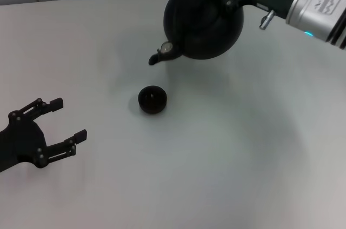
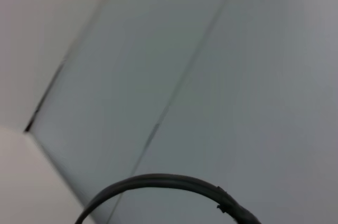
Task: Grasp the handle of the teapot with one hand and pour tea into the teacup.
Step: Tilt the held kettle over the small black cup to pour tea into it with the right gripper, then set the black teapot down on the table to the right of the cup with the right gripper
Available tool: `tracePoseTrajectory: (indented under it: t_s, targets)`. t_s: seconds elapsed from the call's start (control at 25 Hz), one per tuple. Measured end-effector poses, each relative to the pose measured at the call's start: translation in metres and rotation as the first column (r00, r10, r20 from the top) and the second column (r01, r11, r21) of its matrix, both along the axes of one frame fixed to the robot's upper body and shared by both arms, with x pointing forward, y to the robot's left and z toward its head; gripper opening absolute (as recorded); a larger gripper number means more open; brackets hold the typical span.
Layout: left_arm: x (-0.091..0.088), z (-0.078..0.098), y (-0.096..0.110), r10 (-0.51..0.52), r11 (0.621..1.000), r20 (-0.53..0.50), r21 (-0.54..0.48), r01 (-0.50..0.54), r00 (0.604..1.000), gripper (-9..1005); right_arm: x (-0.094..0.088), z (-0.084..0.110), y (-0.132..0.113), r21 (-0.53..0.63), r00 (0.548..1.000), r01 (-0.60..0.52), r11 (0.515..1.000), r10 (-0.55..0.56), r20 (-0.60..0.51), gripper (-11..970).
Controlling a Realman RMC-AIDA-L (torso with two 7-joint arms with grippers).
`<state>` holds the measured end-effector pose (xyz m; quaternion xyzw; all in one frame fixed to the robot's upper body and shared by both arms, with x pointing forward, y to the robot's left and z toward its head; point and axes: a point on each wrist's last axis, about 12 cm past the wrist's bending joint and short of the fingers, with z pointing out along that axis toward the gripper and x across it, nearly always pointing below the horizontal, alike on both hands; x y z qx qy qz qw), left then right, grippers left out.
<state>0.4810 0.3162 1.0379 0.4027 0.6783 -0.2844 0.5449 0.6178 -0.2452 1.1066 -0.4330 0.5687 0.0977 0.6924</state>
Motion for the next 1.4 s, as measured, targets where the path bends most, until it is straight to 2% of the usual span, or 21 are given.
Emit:
tracePoseTrajectory:
  t_s: [0.16, 0.44, 0.84, 1.4]
  targets:
    - [0.0, 0.0, 0.0, -0.001, 1.0, 0.0, 0.0, 0.001, 1.0, 863, -0.004, -0.003, -0.011, 0.147, 0.993, 0.068, 0.987, -0.053, -0.103, 76]
    - [0.0, 0.0, 0.0, -0.002, 1.0, 0.001, -0.001, 0.002, 1.0, 863, -0.013, -0.015, -0.013, 0.232, 0.977, 0.104, 0.967, -0.056, -0.204, 76]
    - [0.001, 0.001, -0.001, -0.008, 1.0, 0.003, -0.001, 0.008, 1.0, 863, -0.027, -0.033, -0.026, 0.261, 0.956, 0.2, 0.945, -0.13, -0.262, 77]
    - [0.001, 0.0, -0.002, -0.01, 1.0, 0.003, 0.001, 0.01, 1.0, 864, -0.046, -0.052, -0.032, 0.282, 0.933, 0.246, 0.928, -0.147, -0.328, 76]
